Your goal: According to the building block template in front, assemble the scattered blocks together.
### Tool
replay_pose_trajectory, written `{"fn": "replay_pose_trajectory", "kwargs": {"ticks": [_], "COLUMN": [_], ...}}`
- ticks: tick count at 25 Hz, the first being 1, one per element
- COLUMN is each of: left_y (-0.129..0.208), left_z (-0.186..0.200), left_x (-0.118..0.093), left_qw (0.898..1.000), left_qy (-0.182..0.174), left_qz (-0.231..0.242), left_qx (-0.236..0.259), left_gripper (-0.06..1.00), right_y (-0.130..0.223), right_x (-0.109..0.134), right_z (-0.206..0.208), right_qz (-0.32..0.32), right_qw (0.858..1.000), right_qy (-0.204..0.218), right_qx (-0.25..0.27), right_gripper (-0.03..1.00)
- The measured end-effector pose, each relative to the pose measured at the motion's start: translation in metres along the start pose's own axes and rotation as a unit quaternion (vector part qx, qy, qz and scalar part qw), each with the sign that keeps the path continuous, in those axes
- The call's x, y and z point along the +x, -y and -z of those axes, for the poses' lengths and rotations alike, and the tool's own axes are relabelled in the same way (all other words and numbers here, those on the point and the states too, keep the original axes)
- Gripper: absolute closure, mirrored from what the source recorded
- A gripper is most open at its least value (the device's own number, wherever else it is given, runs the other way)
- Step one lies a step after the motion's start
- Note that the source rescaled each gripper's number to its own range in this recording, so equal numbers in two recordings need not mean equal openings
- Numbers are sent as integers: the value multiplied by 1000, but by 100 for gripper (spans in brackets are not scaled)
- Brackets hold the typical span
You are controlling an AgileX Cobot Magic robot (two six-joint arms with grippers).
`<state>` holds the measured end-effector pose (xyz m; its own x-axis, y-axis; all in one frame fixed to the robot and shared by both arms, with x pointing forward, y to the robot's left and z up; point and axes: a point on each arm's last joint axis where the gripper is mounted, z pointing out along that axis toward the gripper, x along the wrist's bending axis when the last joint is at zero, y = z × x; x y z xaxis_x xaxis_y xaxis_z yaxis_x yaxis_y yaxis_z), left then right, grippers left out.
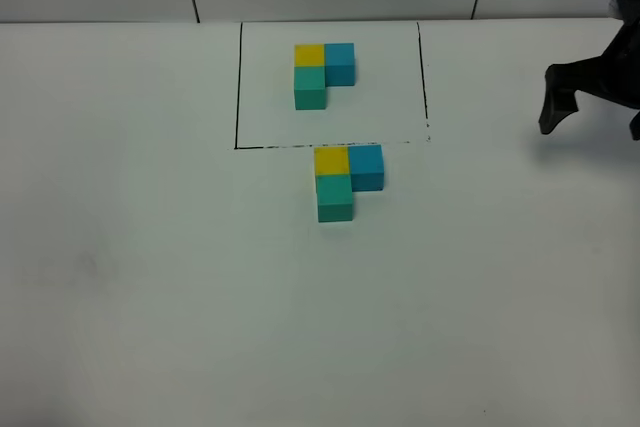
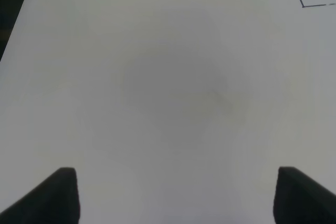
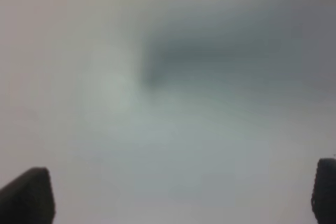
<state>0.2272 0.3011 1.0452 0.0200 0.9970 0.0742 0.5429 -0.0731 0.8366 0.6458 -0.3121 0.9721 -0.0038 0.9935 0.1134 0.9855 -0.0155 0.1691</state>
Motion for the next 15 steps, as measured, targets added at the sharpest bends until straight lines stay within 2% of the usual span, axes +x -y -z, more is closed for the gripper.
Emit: {"fn": "replay_pose_trajectory", "kwargs": {"ticks": [7,15], "left_y": [0,0], "left_z": [0,0], "left_x": [0,0], "left_qw": [1000,1000], "left_qy": [0,0], "left_qz": [0,0], "left_qx": [0,0], "left_gripper": [19,19], "right_y": [60,137], "right_x": [-16,-7], "right_z": [33,86], "right_qz": [-20,1], "right_qw": [999,995], "right_qy": [12,46], "right_qx": [-29,-89], "right_gripper": [-3,-3]}}
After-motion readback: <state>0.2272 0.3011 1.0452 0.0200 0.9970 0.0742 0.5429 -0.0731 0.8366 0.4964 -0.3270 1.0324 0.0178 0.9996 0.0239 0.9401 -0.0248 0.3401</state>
